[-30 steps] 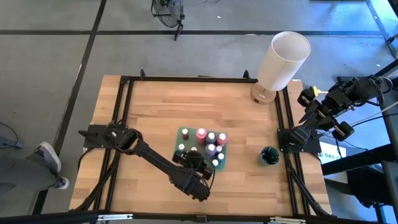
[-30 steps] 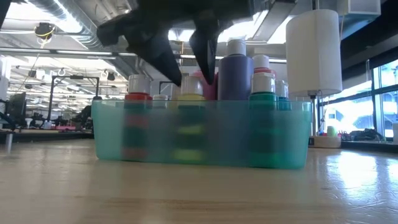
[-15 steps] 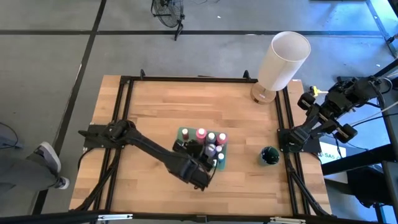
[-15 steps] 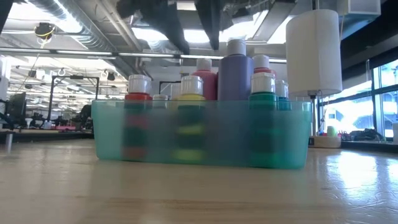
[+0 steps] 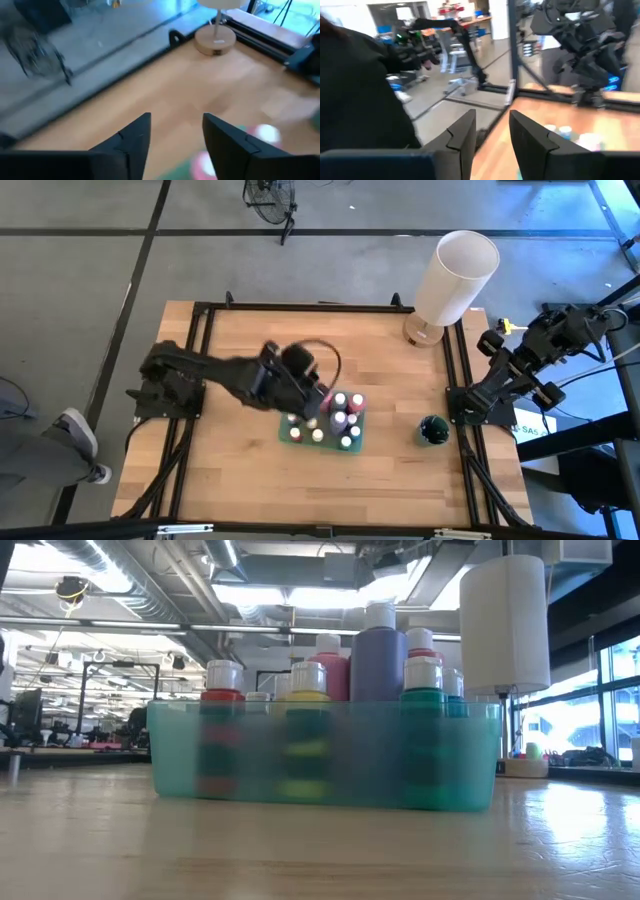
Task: Pick & Place Paint Supplies
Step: Return to Home Position
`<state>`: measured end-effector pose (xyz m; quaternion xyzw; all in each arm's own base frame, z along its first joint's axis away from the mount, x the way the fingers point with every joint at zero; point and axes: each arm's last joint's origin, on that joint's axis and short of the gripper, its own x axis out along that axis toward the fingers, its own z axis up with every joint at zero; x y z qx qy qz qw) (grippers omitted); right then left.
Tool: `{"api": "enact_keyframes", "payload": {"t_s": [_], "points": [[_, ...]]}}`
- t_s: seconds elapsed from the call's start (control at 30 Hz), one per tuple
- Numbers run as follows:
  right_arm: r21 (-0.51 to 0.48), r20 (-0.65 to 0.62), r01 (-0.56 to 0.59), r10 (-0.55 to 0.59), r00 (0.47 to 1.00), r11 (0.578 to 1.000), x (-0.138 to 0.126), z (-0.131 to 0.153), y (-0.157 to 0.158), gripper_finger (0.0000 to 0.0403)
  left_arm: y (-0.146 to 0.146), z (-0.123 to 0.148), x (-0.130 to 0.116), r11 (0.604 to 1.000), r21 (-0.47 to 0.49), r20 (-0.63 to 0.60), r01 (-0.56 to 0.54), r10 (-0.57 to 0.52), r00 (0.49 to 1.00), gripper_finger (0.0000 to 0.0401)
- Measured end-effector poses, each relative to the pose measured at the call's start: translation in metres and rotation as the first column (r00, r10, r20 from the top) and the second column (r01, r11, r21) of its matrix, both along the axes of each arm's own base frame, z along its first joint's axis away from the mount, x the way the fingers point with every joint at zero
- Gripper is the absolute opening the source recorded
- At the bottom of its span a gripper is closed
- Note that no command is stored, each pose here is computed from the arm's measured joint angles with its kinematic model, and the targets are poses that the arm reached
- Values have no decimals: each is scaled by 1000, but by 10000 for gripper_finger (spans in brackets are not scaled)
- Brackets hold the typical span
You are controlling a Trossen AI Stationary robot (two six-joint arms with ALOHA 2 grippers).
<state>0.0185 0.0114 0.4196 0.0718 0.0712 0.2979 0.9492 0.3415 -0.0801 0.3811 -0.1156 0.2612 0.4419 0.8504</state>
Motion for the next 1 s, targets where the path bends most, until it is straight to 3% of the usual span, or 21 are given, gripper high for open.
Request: {"api": "enact_keyframes", "payload": {"t_s": [0.13, 0.23, 0.33, 0.47, 0.57, 0.67, 0.8, 0.93, 1.0], "points": [[-52, 35, 74, -73, 997, 996, -1, 0, -4, 98, 26, 23, -17, 992, 102, -115, 75, -63, 991, 134], [-79, 61, 117, -112, 992, 990, -5, 5, -10, 54, 47, 36, -28, 985, 151, -163, 81, -56, 985, 95], [-100, 58, 226, -221, 974, 969, -12, 11, -22, 10, 69, 43, -37, 978, 193, -247, 79, -29, 969, 51], [-129, 17, 348, -349, 937, 928, -31, 16, -47, 4, 98, 44, -54, 979, 201, -377, 37, 42, 925, 7], [-150, -8, 335, -340, 940, 930, -43, 14, -60, 3, 110, 52, -69, 980, 200, -373, 2, 74, 925, 3], [-124, -17, 334, -339, 941, 934, -52, 9, -68, 2, 112, 53, -87, 973, 227, -394, 43, 51, 918, 2], [-84, 42, 338, -336, 941, 937, -48, -1, -65, 2, 125, 43, -123, 978, 196, -323, 67, 0, 946, 2], [-122, 144, 350, -332, 932, 929, -38, -13, -54, 1, 136, 17, -157, 976, 136, -118, 172, -156, 981, 2], [-130, 170, 414, -392, 904, 901, -32, -20, -51, 1, 140, 0, -170, 970, 122, 10, 212, -215, 977, 2]]}}
